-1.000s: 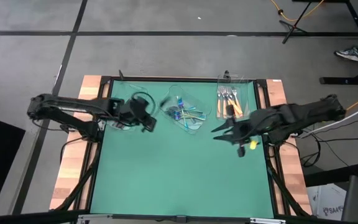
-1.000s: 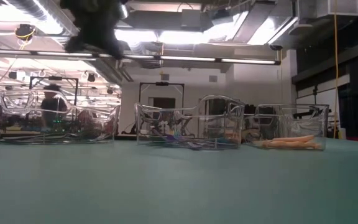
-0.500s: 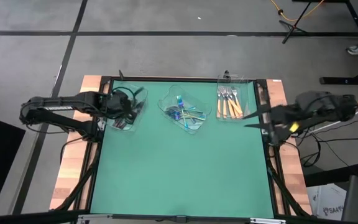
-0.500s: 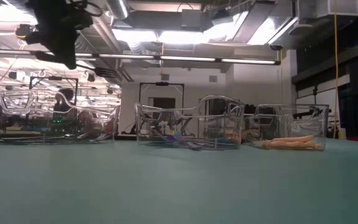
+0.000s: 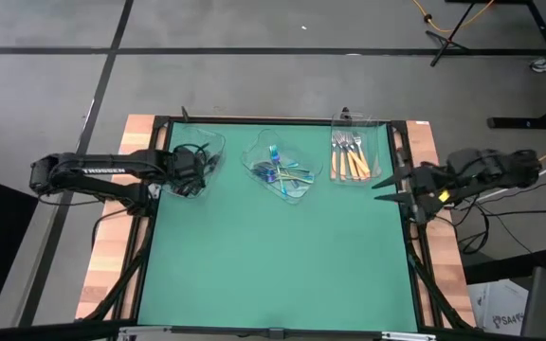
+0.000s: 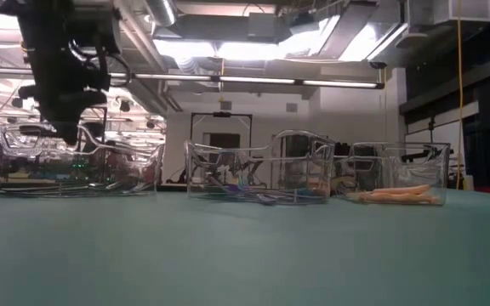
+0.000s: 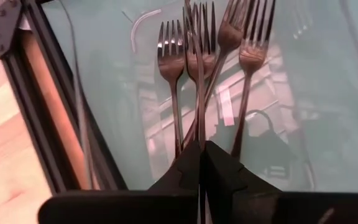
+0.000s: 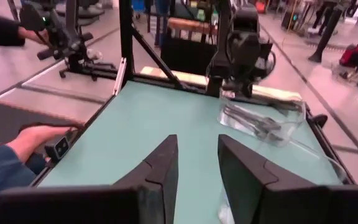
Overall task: Sort silverware by color (type)
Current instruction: Put the black fork into the left transparent bin
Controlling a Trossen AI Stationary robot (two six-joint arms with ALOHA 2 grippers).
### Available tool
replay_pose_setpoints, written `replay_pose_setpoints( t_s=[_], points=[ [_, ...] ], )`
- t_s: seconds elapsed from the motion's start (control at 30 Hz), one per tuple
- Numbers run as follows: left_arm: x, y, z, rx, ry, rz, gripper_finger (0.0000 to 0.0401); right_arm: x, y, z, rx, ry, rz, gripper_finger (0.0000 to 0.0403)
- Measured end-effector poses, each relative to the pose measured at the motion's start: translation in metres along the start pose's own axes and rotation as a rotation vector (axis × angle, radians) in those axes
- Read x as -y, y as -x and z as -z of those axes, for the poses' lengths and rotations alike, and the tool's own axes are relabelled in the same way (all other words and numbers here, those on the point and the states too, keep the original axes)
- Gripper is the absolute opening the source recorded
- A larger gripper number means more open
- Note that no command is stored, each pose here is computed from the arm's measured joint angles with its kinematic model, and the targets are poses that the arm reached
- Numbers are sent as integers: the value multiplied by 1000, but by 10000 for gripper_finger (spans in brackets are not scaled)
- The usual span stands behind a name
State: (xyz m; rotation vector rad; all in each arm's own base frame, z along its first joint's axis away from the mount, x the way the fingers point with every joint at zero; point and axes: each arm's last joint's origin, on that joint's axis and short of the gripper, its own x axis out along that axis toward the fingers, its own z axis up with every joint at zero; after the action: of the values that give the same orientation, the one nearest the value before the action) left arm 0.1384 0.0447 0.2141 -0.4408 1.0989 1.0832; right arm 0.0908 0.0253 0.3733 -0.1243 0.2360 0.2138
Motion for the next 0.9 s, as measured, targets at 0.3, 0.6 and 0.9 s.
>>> replay_pose_setpoints(
  t_s=[0.3, 0.6, 0.9],
  points=[
    [0, -29, 3, 23, -28, 30, 1, -6, -16, 54, 188, -37, 11, 106],
    [-9, -48, 8, -29, 18, 17, 2, -9, -15, 101, 298, -143, 4, 106],
    [-16, -59, 15, -87, 48, 12, 7, -12, -21, 134, 359, -194, 2, 106]
  ],
)
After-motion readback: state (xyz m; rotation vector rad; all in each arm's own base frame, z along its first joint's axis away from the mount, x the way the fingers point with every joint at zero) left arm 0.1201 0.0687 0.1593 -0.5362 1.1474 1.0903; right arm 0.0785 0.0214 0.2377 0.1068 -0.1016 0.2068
